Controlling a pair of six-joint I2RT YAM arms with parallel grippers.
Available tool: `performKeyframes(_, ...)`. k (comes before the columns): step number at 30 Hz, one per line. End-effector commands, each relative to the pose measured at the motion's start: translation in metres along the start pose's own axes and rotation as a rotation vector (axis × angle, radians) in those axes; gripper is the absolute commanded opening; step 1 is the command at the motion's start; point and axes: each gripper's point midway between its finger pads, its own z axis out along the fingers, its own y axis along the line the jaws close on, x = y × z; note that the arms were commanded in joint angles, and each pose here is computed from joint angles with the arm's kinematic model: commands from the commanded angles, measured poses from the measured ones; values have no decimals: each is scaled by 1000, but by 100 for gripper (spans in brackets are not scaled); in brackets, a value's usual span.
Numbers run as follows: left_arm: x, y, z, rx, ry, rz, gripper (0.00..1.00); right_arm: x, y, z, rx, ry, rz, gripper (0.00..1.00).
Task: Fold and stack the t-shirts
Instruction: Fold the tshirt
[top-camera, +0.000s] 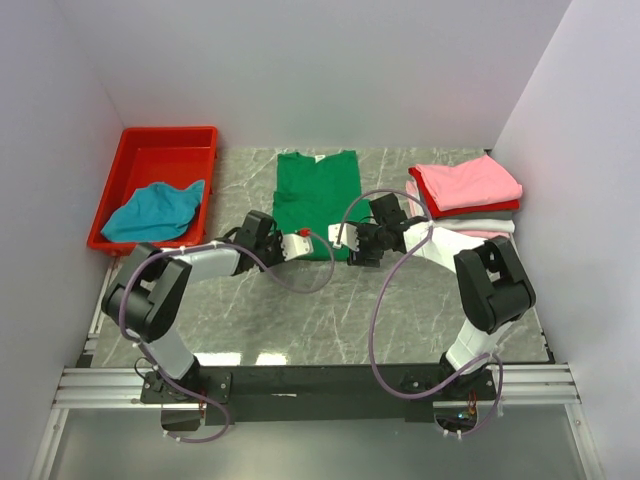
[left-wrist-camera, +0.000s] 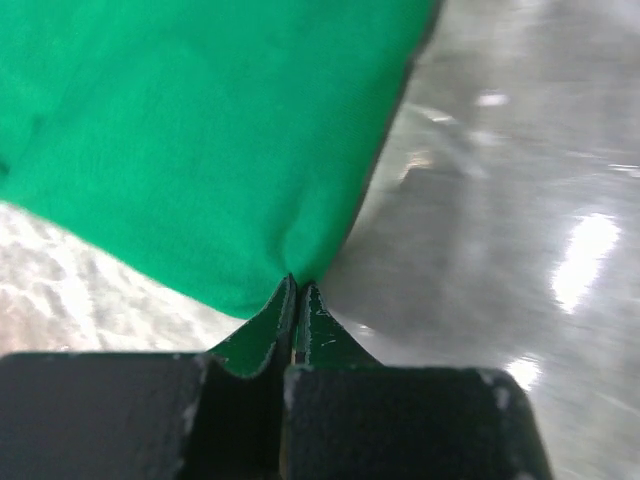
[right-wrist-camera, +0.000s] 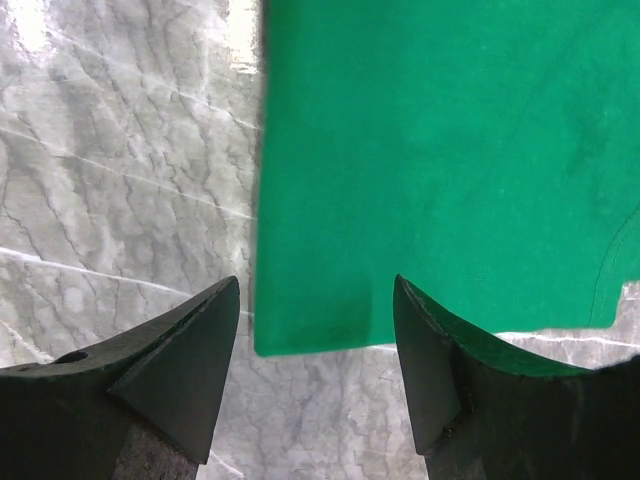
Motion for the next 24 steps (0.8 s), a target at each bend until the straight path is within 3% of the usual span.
performKeyframes(1, -8, -27, -7, 62, -13, -12, 0, -3, -10, 5, 18, 10, -14, 69)
performKeyframes(12, -10, -32, -13, 79, -25, -38, 0, 10, -1, 10, 1, 96, -28, 62)
performKeyframes(15, -11, -37, -15, 95, -32, -43, 0, 14, -5, 14, -18, 125, 12, 46)
performKeyframes(19, -14, -47, -21, 128, -41, -40, 0, 14, 4, 11, -54, 129, 37, 8)
performKeyframes(22, -20, -61, -27, 180, -54, -32, 0, 7, 22, -1, -95, 95, 37, 0)
performKeyframes(24, -22, -79, -33, 244, -42, -21, 0, 0, 36, -14, -143, 72, 36, 0)
